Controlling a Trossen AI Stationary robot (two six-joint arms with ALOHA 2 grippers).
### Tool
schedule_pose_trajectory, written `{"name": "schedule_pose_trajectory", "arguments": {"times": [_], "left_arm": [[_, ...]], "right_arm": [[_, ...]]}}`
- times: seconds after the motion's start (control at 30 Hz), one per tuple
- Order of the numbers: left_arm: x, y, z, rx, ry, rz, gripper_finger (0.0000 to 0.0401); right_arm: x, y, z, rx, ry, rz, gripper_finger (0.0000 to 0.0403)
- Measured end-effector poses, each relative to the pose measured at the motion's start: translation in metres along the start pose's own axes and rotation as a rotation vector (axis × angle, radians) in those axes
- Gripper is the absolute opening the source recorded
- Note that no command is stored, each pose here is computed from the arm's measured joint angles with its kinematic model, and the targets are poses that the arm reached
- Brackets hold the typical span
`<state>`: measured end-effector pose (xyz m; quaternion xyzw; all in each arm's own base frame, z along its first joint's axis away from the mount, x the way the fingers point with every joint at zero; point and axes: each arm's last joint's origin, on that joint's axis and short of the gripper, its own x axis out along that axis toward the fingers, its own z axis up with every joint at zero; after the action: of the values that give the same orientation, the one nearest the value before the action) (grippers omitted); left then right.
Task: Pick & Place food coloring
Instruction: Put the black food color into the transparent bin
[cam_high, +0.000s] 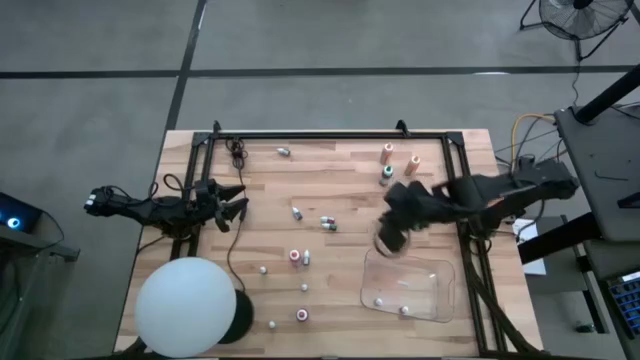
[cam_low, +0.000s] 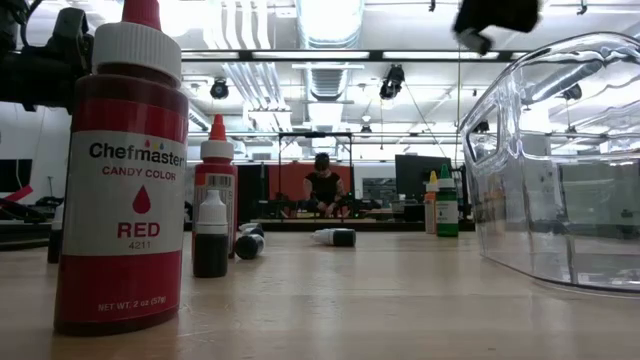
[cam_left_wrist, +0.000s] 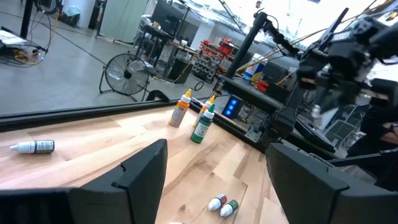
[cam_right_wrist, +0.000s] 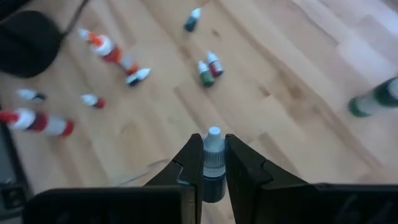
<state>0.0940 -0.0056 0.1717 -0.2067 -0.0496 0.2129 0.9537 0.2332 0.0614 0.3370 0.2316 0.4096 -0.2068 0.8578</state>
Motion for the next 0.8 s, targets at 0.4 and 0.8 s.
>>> {"name": "schedule_pose_trajectory", "arguments": {"times": [0.4, 0.8], "left_arm": [[0.0, 0.0, 0.0, 0.0, 0.0, 0.0, 0.0245], [0.0, 0.0, 0.0, 0.0, 0.0, 0.0, 0.0245]], "right_arm": [[-0.007, 0.012, -0.09, -0.165, -0.159, 0.279, 0.0036], [0.026, 0.016, -0.129, -0.395, -0.256, 0.421, 0.0036]]}}
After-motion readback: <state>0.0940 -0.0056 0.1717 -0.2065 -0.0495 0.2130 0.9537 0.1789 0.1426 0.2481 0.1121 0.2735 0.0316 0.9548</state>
